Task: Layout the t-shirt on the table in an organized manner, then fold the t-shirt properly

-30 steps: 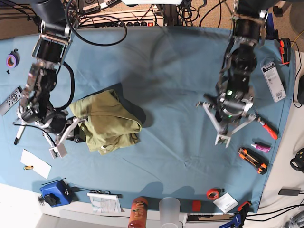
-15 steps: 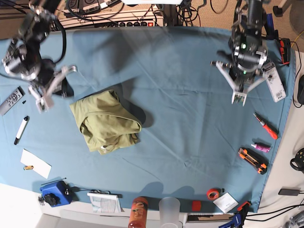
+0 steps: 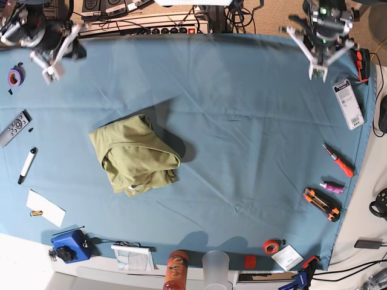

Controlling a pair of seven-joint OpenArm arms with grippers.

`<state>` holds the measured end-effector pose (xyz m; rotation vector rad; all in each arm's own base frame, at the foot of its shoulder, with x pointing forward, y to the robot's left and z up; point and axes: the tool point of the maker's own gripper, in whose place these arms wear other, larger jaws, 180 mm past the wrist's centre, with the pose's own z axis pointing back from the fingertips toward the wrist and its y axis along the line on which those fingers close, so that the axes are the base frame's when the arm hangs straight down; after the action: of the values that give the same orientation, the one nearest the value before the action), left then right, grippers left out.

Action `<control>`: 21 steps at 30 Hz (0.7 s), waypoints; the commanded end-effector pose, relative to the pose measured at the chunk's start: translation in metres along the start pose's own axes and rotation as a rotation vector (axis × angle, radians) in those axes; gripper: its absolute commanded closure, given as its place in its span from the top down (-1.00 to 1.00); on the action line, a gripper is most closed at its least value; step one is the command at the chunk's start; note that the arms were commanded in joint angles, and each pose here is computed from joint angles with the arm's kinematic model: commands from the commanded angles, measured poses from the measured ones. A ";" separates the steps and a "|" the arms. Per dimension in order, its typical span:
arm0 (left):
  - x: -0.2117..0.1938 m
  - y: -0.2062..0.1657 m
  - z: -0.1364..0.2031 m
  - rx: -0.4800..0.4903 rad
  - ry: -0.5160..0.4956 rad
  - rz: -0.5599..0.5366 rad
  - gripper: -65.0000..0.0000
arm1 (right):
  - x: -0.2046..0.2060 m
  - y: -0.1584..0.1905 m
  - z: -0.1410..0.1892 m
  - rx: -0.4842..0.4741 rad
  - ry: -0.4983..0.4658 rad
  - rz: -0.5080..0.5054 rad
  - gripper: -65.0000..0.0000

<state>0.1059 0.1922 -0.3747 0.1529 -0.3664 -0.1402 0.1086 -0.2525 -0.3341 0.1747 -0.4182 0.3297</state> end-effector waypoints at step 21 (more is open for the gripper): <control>-0.151 -0.023 0.002 -0.097 0.354 0.023 -1.00 | -0.113 -0.006 0.008 -0.016 0.324 -0.125 -1.00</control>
<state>-0.0338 0.1931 -0.4320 0.0693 -0.0120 -0.0996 0.0093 -0.2872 -0.3794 0.1437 -0.0886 0.2094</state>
